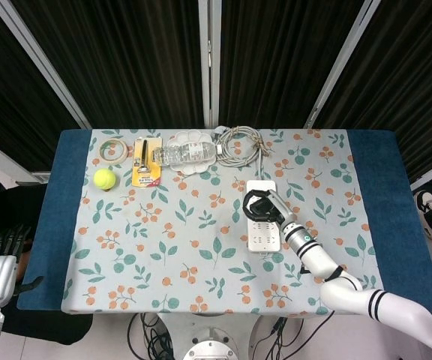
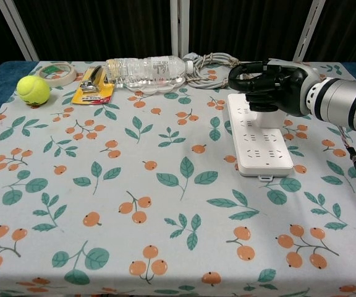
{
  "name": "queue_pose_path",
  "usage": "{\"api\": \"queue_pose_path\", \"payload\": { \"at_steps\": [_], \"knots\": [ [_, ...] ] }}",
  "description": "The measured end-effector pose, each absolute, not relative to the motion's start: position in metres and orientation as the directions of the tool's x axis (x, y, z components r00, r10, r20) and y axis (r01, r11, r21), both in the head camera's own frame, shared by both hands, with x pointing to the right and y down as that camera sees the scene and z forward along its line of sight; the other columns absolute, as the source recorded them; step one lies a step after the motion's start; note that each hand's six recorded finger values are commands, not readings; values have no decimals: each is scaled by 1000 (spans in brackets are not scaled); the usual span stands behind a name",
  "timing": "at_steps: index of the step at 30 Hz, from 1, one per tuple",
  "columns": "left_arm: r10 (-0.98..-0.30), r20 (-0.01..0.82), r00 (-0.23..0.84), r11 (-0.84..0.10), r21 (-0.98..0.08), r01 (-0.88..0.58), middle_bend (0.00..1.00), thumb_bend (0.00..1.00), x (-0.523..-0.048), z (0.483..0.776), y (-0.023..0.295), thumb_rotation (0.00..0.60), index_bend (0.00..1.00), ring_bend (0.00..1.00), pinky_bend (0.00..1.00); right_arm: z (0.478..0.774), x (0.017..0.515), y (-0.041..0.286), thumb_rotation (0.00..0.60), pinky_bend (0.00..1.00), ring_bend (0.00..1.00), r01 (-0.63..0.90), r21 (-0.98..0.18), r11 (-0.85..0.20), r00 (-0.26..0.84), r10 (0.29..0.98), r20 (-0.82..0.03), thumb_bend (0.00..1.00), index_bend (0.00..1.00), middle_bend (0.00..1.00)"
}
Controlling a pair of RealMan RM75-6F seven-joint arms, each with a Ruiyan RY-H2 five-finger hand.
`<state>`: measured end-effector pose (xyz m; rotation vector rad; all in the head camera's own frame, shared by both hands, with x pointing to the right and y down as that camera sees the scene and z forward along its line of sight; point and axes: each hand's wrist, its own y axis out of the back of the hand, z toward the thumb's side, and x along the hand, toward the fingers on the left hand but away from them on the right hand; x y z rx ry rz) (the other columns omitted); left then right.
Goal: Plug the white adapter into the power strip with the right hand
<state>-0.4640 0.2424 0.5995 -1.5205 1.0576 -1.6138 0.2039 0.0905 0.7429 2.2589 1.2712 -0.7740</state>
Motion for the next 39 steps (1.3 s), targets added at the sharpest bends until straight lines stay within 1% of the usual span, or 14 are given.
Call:
{"api": "queue_pose_path", "payload": {
  "at_steps": [8, 13, 19, 24, 27, 28, 30, 32, 33, 34, 35, 36, 37, 39],
  "knots": [
    [-888, 450, -94, -446, -893, -61, 0, 103, -464, 601, 243, 600, 25, 0, 0, 743, 201, 91, 600, 1000, 1000, 865, 94, -494, 428, 624, -654, 715, 1000, 953],
    [-889, 447, -97, -443, -895, -61, 0, 103, -466, 600, 244, 600, 26, 0, 0, 736, 202, 87, 600, 1000, 1000, 871, 94, -483, 427, 645, -634, 717, 1000, 953],
    [-893, 441, -89, -437, -898, -59, 0, 103, -464, 598, 242, 600, 25, 0, 0, 713, 209, 79, 600, 1000, 1000, 875, 87, -477, 433, 688, -582, 718, 1000, 953],
    [-897, 434, -81, -431, -901, -57, 0, 102, -462, 597, 241, 600, 25, 0, 0, 683, 221, 69, 600, 1000, 1000, 879, 60, -473, 431, 736, -521, 717, 1000, 953],
    [-900, 429, -82, -425, -903, -56, 0, 103, -462, 595, 241, 600, 25, 0, 0, 666, 234, 65, 600, 956, 948, 876, 6, -482, 423, 764, -487, 704, 976, 918],
    [-901, 426, -82, -423, -905, -55, 0, 103, -462, 594, 241, 600, 26, 0, 0, 662, 238, 65, 600, 911, 905, 873, -19, -488, 421, 772, -476, 689, 944, 884],
    [-904, 420, -83, -417, -907, -54, 0, 103, -462, 593, 240, 600, 25, 0, 0, 655, 247, 66, 600, 717, 746, 855, -96, -510, 418, 787, -454, 628, 795, 762],
    [-907, 412, -83, -409, -911, -52, 0, 103, -462, 592, 239, 600, 25, 0, 0, 649, 257, 68, 600, 452, 534, 819, -200, -538, 417, 798, -435, 506, 605, 606],
    [-909, 409, -83, -406, -912, -50, 0, 102, -461, 592, 239, 600, 25, 0, 0, 646, 261, 69, 600, 369, 466, 797, -253, -549, 416, 802, -429, 457, 545, 553],
    [-911, 404, -83, -402, -914, -49, 0, 102, -461, 591, 238, 600, 25, 0, 0, 643, 267, 71, 600, 241, 358, 770, -308, -558, 415, 806, -423, 381, 447, 463],
    [-912, 401, -82, -398, -916, -48, 0, 102, -460, 591, 237, 600, 25, 0, 0, 640, 274, 73, 600, 176, 301, 728, -385, -567, 411, 811, -417, 354, 395, 415],
    [-915, 395, -80, -392, -919, -47, 0, 103, -459, 590, 236, 600, 25, 0, 0, 638, 280, 75, 600, 94, 224, 692, -444, -570, 406, 815, -413, 325, 319, 349],
    [-917, 390, -79, -387, -921, -46, 0, 102, -459, 590, 235, 600, 25, 0, 0, 635, 286, 77, 600, 38, 150, 651, -502, -569, 401, 820, -409, 303, 243, 286],
    [-922, 380, -75, -378, -925, -45, 0, 102, -457, 590, 233, 600, 26, 0, 0, 628, 301, 83, 600, 0, 40, 540, -632, -556, 383, 831, -404, 275, 118, 182]
  ]
}}
